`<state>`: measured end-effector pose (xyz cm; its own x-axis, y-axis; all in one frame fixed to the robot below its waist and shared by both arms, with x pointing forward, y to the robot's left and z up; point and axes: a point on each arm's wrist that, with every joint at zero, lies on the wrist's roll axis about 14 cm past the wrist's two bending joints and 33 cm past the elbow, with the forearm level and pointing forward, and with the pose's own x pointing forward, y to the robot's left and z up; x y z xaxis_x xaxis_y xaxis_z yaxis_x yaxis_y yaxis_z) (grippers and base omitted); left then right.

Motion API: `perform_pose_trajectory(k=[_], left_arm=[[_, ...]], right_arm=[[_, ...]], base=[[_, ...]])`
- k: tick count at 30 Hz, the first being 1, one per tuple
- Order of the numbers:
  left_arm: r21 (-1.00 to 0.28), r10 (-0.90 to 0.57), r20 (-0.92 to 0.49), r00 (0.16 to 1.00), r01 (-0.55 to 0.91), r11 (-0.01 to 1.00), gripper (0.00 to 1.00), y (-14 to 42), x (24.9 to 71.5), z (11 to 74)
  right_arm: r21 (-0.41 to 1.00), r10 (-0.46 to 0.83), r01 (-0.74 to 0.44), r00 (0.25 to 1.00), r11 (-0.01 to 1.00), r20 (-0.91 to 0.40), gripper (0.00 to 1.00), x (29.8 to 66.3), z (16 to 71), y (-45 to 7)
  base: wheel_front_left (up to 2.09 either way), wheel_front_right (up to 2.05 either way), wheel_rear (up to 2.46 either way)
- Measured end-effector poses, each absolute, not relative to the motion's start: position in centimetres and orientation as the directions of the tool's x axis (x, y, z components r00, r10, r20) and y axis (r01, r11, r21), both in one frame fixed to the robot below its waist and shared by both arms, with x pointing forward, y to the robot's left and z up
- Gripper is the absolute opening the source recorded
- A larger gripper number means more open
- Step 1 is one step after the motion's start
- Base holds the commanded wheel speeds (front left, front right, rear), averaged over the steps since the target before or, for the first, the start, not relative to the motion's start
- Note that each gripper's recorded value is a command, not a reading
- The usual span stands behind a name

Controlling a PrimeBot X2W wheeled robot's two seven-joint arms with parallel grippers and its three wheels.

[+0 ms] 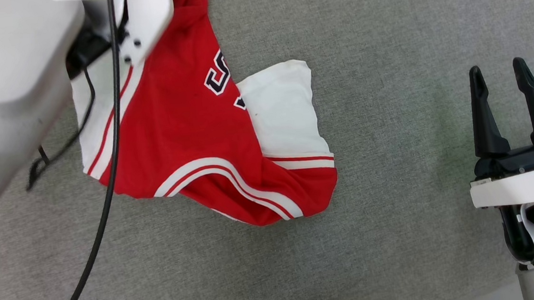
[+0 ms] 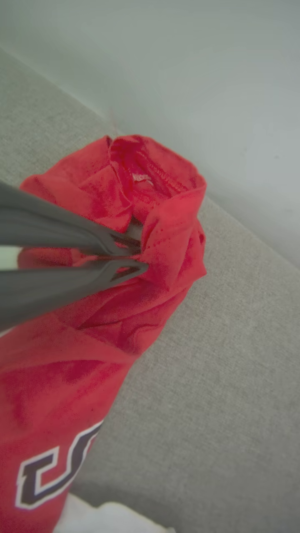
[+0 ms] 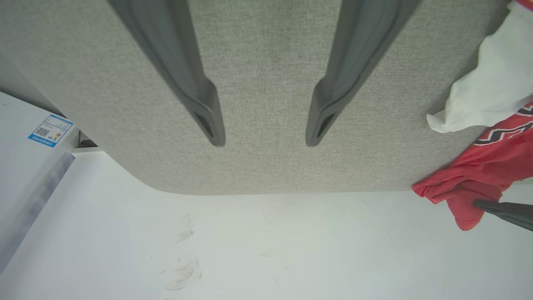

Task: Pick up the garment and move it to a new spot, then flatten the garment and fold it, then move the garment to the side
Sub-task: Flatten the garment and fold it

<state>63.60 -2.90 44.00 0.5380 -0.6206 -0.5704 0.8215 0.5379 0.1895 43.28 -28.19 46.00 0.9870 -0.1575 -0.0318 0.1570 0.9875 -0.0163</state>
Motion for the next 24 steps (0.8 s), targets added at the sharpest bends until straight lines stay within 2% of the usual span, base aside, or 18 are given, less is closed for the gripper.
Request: perform_pose_trajectory(k=[5,9,11,16,24], left_arm=[[0.078,-0.516,-0.759,0.398,0.841,0.535,0.0,-1.7,60.5,37.6],[0.072,-0.515,-0.762,0.393,0.841,0.536,0.0,-1.5,60.4,37.7],[0.093,-0.528,-0.739,0.419,0.839,0.536,1.0,-1.4,60.7,38.3],[0.114,-0.557,-0.651,0.517,0.791,0.601,1.0,0.0,62.2,43.8],[0.089,-0.467,-0.692,0.551,0.706,0.702,1.0,5.1,62.4,48.5]], right_arm=[[-0.03,-0.157,0.156,0.987,0.987,-0.027,1.0,43.6,46.0,-28.3],[-0.034,-0.156,0.155,0.988,0.987,-0.023,1.0,43.8,46.0,-28.2],[-0.033,-0.154,0.153,0.988,0.988,-0.018,1.0,43.9,46.2,-28.2],[-0.011,-0.137,0.138,0.99,0.99,0.004,1.0,43.6,46.9,-27.4],[0.012,-0.107,0.107,0.994,0.994,0.031,1.0,43.5,47.9,-26.3]], base=[[0.0,0.0,0.0],[0.0,0.0,0.0],[0.0,0.0,0.0],[0.0,0.0,0.0],[0.0,0.0,0.0]])
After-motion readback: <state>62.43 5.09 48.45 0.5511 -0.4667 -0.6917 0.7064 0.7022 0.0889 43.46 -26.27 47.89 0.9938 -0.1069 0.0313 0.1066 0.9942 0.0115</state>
